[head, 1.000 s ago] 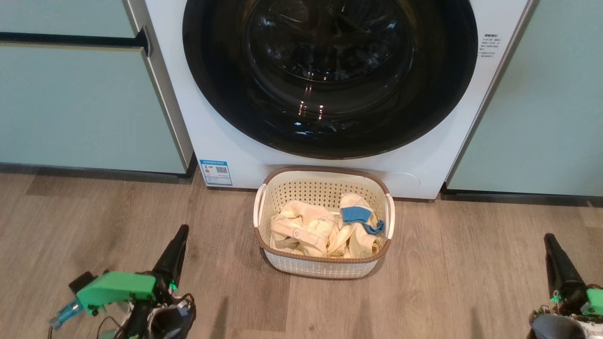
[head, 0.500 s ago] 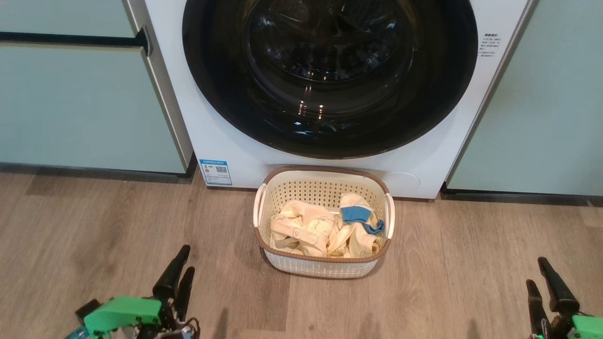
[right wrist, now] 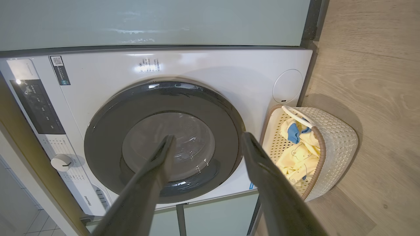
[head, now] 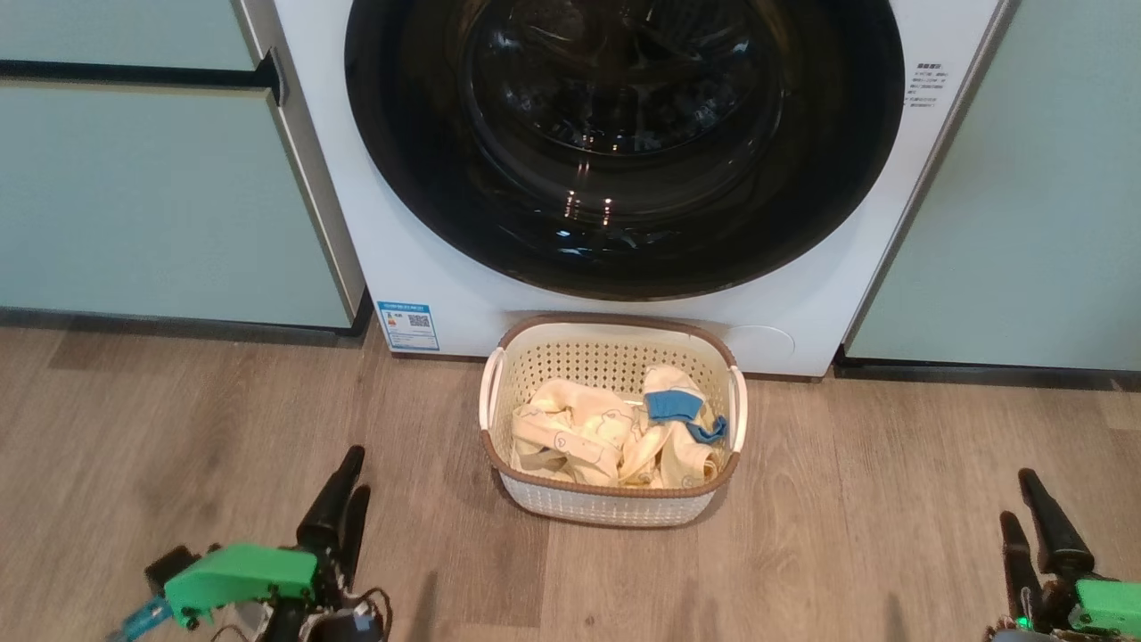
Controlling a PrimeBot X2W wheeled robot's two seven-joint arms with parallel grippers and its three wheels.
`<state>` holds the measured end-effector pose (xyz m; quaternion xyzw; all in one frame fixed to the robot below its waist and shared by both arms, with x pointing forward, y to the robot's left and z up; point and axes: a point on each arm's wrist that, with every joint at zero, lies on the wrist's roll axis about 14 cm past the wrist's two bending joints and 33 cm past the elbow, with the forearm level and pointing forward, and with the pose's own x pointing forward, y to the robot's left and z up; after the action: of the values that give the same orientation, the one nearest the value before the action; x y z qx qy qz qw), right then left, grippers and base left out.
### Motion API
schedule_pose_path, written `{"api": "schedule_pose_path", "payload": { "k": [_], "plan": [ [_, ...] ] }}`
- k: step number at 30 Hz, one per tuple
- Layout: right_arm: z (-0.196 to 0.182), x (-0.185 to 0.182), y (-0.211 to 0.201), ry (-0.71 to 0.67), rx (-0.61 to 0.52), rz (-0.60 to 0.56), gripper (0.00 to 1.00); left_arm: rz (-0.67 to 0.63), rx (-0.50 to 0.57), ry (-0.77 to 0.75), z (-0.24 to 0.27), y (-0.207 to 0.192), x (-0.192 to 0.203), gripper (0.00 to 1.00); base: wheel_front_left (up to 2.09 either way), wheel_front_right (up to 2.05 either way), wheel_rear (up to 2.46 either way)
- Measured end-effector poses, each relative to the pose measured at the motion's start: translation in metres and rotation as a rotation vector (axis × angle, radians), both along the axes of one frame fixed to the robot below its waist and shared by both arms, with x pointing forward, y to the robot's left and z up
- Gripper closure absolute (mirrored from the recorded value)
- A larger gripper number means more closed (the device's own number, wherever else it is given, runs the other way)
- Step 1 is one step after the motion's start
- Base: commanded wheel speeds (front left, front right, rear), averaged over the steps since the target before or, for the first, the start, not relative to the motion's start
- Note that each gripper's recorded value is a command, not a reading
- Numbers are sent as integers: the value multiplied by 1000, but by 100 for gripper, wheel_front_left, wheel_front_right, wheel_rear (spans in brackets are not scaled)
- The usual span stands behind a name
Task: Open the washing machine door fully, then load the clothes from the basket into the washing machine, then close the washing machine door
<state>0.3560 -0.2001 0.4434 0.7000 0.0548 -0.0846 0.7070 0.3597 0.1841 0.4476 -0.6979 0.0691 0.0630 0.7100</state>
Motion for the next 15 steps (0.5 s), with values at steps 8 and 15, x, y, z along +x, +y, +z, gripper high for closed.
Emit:
{"api": "schedule_pose_path", "payload": {
  "k": [8, 15],
  "plan": [
    [1, 1, -2, 5, -93, 20, 0, -31, 119, -24, 8, -3, 5, 0, 0, 0, 0],
    [4, 5, -7, 3, -229, 35, 0, -48, 255, -43, 14, -3, 8, 0, 0, 0, 0]
  ]
}}
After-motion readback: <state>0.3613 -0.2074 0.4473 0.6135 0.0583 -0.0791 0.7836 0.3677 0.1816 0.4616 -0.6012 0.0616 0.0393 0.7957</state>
